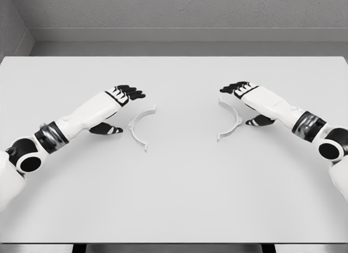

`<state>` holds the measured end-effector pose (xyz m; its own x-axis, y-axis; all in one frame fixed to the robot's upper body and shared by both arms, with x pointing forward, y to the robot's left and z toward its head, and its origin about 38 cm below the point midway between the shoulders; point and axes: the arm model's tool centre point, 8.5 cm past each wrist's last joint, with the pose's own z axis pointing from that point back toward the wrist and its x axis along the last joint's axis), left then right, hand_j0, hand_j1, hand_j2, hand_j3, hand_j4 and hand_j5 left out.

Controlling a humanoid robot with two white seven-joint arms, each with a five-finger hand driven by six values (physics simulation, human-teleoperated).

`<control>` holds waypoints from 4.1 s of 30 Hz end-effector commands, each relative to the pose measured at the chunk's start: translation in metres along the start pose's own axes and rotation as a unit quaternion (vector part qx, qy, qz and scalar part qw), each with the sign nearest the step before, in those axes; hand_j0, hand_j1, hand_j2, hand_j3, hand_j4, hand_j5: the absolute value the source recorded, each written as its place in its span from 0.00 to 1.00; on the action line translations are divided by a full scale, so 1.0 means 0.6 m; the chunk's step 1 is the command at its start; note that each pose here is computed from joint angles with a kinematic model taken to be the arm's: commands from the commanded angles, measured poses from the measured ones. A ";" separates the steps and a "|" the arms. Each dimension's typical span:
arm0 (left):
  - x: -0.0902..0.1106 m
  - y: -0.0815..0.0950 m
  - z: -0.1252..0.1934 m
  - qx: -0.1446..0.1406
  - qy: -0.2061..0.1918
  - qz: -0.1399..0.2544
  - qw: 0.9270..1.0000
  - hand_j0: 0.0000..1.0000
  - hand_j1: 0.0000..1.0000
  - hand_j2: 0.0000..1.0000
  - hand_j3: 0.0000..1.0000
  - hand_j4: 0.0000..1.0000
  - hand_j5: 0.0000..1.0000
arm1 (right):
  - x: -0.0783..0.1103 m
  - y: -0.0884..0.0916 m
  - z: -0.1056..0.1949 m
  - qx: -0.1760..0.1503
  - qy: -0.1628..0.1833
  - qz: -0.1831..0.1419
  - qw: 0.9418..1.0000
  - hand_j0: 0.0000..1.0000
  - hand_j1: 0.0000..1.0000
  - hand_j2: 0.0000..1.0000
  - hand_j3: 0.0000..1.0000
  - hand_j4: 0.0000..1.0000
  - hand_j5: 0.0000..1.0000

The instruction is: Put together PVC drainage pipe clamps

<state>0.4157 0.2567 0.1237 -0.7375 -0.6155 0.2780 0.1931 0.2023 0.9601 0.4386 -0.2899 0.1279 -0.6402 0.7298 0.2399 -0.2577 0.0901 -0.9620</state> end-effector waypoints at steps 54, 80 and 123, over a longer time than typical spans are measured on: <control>0.025 -0.044 -0.067 0.011 -0.010 0.050 0.999 1.00 1.00 1.00 1.00 1.00 1.00 | 0.016 0.000 -0.064 -0.002 -0.018 -0.018 1.000 1.00 1.00 1.00 1.00 1.00 1.00; 0.045 -0.051 -0.090 0.018 -0.023 0.056 0.998 1.00 1.00 1.00 1.00 1.00 1.00 | 0.047 -0.001 -0.124 0.007 -0.045 -0.018 0.999 1.00 1.00 1.00 1.00 1.00 1.00; 0.004 -0.022 -0.062 0.030 0.011 0.038 0.999 1.00 1.00 1.00 1.00 1.00 1.00 | 0.081 -0.021 -0.179 0.005 -0.073 -0.016 0.997 1.00 1.00 1.00 1.00 1.00 1.00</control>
<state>0.4351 0.2194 0.1118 -0.7124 -0.6079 0.3507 0.2097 0.2925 0.9330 0.4877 -0.1800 0.1407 -0.7391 0.6145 0.2759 -0.2758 0.0976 -0.9563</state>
